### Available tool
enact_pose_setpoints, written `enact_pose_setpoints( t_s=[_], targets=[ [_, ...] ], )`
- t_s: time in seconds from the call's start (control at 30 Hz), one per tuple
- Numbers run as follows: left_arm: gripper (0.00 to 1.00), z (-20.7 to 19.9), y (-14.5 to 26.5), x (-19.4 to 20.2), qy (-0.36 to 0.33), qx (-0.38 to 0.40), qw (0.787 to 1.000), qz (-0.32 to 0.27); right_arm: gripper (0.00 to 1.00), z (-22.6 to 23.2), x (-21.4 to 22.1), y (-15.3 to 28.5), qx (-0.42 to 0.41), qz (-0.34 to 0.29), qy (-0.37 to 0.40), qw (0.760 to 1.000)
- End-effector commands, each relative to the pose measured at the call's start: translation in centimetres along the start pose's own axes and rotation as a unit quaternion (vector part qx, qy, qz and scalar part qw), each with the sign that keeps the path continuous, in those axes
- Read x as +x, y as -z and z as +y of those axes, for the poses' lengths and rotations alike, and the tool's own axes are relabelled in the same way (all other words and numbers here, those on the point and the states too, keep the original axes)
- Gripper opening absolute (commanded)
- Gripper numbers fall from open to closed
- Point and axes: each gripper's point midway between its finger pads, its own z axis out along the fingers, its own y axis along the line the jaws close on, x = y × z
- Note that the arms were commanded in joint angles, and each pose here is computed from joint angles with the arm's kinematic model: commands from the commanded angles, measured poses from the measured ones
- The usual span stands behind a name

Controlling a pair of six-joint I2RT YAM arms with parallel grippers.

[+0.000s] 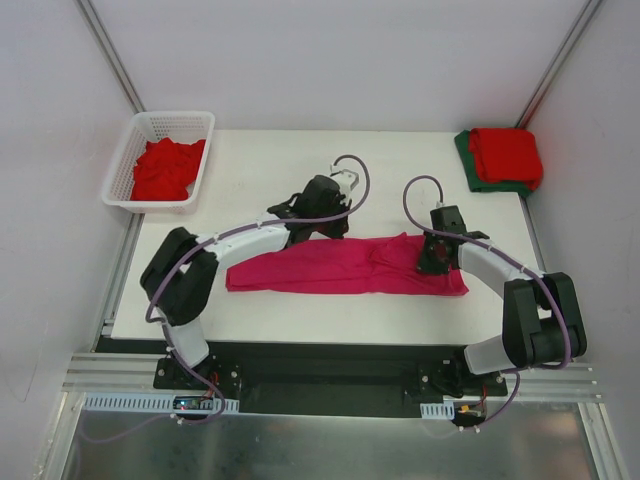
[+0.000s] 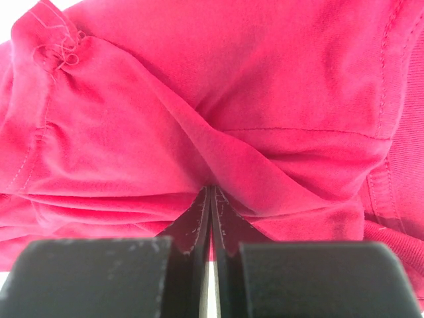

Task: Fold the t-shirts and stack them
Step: Fold the other side of the tshirt into a rectangle

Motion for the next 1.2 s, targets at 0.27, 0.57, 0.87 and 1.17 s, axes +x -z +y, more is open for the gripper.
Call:
enact_pose_setpoints(
  t_s=[0.27,0.57,0.87,1.17],
  targets=[
    [0.00,-4.0,5.5,0.1,0.014,0.048,0.998,-0.026,0.23,1.5,-4.2,6.2,-0.029,-0.088,0.022,0.995],
    [0.00,-10.4,2.7,2.1,0.032,0.154,0.987,0.008,0.26,0.5,-4.1,9.3,-0.021,-0.118,0.024,0.992],
    [0.00,-12.8,-0.5,2.6,0.043,0.194,0.980,0.024,0.01,-0.8,-1.7,8.4,-0.009,-0.102,0.018,0.995],
    [0.00,-11.9,-3.0,3.4,0.036,0.172,0.984,0.029,0.01,-0.9,-1.2,7.5,-0.004,-0.088,0.017,0.996]
  ],
)
